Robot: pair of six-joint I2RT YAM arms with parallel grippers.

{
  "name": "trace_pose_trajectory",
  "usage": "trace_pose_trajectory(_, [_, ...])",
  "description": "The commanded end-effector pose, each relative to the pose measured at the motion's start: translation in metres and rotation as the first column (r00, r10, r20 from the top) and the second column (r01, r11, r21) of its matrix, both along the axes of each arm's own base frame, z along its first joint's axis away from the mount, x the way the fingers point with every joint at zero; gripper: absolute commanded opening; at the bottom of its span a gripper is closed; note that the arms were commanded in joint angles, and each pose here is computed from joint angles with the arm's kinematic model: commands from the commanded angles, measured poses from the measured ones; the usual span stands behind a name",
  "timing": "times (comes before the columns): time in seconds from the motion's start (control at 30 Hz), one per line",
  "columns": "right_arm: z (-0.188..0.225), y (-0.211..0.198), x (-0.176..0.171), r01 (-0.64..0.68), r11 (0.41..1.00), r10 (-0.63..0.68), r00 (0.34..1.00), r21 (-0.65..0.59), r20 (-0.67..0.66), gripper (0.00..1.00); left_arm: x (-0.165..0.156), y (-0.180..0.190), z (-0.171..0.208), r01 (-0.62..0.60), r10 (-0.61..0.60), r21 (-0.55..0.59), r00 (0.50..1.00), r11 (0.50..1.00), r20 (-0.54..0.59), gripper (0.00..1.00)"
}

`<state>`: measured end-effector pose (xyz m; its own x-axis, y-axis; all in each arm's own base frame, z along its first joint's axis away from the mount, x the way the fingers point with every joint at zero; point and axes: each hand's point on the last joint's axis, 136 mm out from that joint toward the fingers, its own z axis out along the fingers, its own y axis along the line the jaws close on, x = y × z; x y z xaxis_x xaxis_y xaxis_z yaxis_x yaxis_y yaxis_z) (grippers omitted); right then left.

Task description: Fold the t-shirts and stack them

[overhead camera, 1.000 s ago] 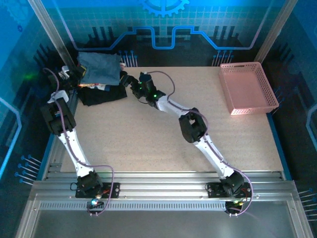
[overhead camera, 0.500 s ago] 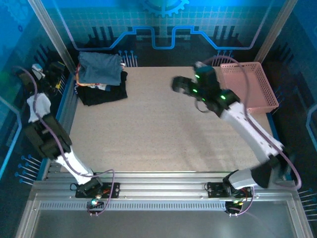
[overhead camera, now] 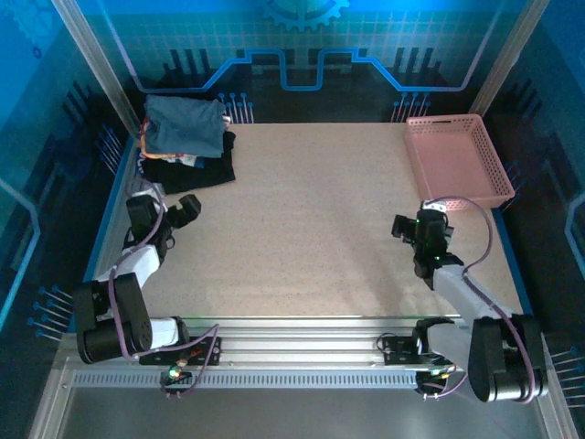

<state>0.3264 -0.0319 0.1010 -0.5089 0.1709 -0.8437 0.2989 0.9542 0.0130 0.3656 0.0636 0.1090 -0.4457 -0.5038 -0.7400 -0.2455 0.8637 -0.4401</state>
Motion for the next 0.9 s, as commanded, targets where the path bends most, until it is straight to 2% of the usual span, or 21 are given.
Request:
trace_pose_trajectory(0.0, [0.025,0.012,0.033,-0.098,0.994,0.104,0.975,-0.040,0.195,1.00,0.020,0.011,0.042,-0.028,-0.002,0.142,0.978,0.989,0.208,0.99])
trace_pose_trajectory(0.13, [0.027,0.029,0.051,-0.207,0.970,0.231,0.946,-0.126,0.225,1.00,0.026,0.006,0.049,0.007,-0.051,0.171,0.967,0.985,0.250,0.99])
trace_pose_trajectory(0.2, [0.017,0.028,0.056,-0.208,0.972,0.228,0.949,-0.109,0.217,1.00,0.024,-0.007,0.050,0.070,-0.113,0.168,0.960,0.983,0.257,0.99])
trace_pose_trajectory(0.3, [0.001,0.033,0.061,-0.237,0.965,0.255,0.946,-0.111,0.200,1.00,0.009,-0.016,0.038,0.051,-0.093,0.164,0.961,0.985,0.261,0.99])
trace_pose_trajectory(0.43, [-0.005,0.039,0.068,-0.253,0.958,0.273,0.949,-0.137,0.158,1.00,0.008,-0.048,0.014,0.054,-0.135,0.348,0.968,0.936,0.213,0.99])
trace_pose_trajectory(0.5, [-0.005,0.039,0.068,-0.252,0.958,0.272,0.949,-0.137,0.156,1.00,0.018,-0.048,0.005,0.019,-0.108,0.396,0.973,0.918,0.203,0.99])
trace_pose_trajectory(0.6, [-0.004,0.039,0.068,-0.251,0.958,0.271,0.950,-0.137,0.157,1.00,0.028,-0.051,-0.011,0.025,-0.118,0.413,0.973,0.911,0.201,0.99])
trace_pose_trajectory(0.63, [-0.005,0.040,0.068,-0.252,0.958,0.272,0.949,-0.139,0.157,1.00,0.025,-0.048,-0.015,0.026,-0.094,0.398,0.984,0.917,0.152,0.99])
trace_pose_trajectory(0.7, [-0.004,0.040,0.068,-0.250,0.958,0.271,0.950,-0.141,0.157,1.00,0.027,-0.046,-0.012,0.008,-0.091,0.407,0.979,0.913,0.184,0.99])
trace_pose_trajectory(0.87, [-0.005,0.040,0.068,-0.249,0.958,0.270,0.951,-0.143,0.153,1.00,0.027,-0.044,-0.013,0.001,-0.077,0.404,0.982,0.915,0.171,0.99])
